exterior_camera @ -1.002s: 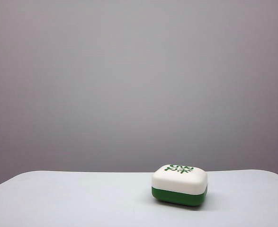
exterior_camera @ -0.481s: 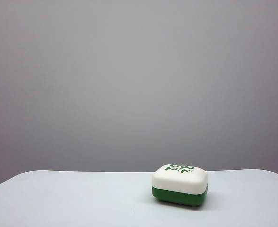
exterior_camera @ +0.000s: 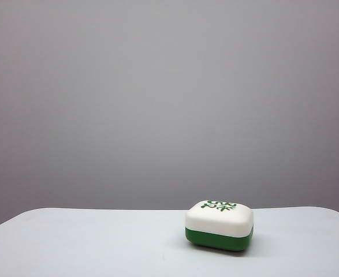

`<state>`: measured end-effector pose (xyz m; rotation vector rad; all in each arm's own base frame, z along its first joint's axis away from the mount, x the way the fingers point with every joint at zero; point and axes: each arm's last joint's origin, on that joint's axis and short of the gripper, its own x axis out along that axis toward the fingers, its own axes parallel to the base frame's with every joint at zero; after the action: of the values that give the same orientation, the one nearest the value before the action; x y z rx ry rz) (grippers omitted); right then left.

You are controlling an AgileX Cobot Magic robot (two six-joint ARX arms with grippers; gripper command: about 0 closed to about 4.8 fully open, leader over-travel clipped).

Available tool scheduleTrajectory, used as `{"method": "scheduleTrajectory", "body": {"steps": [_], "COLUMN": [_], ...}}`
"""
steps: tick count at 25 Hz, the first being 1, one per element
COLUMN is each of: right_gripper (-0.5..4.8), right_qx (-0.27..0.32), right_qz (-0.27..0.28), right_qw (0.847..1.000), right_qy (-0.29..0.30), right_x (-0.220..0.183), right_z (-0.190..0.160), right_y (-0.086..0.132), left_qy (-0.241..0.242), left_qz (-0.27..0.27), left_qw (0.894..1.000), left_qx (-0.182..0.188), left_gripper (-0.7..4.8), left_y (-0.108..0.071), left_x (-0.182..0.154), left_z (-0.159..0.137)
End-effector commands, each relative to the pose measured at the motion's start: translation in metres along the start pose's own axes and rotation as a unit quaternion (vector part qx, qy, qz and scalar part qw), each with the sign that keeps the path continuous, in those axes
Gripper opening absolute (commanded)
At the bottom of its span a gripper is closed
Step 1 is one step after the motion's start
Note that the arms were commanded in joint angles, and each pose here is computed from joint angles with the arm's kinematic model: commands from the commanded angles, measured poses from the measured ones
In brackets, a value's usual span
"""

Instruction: Pick up the foam mahjong on the table and turn it over.

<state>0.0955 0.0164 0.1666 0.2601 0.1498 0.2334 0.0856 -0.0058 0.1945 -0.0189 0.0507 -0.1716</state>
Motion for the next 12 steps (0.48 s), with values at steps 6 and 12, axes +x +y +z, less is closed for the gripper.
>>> {"method": "scheduleTrajectory", "body": {"steps": [6,12], "right_gripper": [-0.06,-0.06], "right_qx": [-0.031,-0.037], "right_qz": [-0.012,-0.021], "right_qw": [0.999,0.998], "right_qy": [0.037,0.047], "right_x": [0.004,0.004], "right_z": [-0.02,-0.022], "right_y": [-0.006,-0.007], "left_qy": [0.029,0.062], "left_qz": [-0.046,-0.039], "left_qw": [0.998,0.997], "left_qx": [-0.006,-0.011], "left_gripper": [0.27,0.16], "left_y": [-0.001,0.0], "left_x": [0.007,0.011], "left_z": [-0.024,-0.043]}}
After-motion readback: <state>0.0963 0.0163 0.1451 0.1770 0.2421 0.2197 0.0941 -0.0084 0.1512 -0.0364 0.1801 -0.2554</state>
